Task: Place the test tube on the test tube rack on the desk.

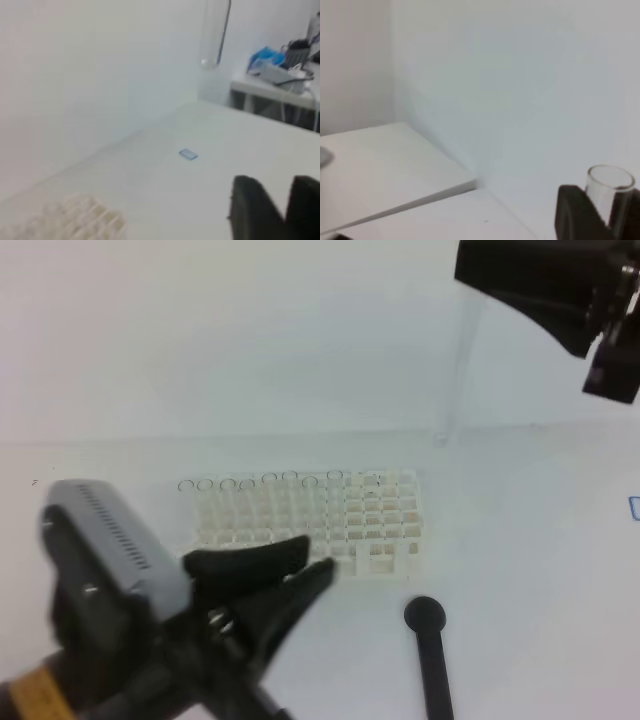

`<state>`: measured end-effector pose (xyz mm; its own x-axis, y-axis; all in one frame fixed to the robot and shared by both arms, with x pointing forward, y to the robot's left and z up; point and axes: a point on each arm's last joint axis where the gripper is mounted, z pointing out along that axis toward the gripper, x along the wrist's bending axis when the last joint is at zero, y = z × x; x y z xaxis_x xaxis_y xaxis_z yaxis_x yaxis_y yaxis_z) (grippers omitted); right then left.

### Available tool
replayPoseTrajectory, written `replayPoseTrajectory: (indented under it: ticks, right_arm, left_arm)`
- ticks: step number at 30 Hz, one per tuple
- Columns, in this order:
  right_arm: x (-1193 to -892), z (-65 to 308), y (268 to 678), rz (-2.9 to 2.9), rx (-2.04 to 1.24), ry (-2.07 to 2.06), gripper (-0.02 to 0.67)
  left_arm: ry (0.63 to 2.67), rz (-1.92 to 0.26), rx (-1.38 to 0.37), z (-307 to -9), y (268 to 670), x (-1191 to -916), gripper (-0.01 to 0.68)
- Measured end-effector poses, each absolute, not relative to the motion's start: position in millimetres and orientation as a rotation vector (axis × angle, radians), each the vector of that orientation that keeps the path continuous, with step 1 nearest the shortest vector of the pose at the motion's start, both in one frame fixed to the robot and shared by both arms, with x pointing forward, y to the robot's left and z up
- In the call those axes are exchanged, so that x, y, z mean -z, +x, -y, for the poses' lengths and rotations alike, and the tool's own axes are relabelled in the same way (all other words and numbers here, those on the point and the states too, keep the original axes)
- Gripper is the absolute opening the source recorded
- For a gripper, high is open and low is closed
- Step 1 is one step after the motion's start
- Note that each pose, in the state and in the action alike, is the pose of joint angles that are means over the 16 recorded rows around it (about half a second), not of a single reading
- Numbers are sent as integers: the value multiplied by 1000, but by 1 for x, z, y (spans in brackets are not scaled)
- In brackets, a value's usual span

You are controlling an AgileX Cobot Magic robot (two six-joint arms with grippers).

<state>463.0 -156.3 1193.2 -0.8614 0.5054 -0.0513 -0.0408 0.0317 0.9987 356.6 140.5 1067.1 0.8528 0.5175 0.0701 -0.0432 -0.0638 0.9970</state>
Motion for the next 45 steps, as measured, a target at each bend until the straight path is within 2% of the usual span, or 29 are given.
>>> replayPoseTrajectory:
  ticks: [4,8,14,20,27,45]
  right_arm:
    - [-1197,159,467,-1882,-1845,492,130]
    - [-1197,160,469,-1861,-1820,504,130]
    - [-1197,161,470,-1855,-1811,500,130]
    - [-1197,160,469,-1857,-1817,495,130]
    - [-1197,160,469,-1857,-1821,494,130]
    - [-1197,164,474,-1818,-1759,534,130]
  left_arm:
    - [1615,-427,-548,-165,344,-1077,52]
    - [1626,-462,-600,-189,331,-1081,2]
    - [1610,-483,-643,-216,313,-1075,0]
    - [1578,-475,-654,-229,302,-1062,0]
    - [1568,-469,-654,-234,298,-1052,0]
    - [1579,-477,-655,-235,298,-1050,0]
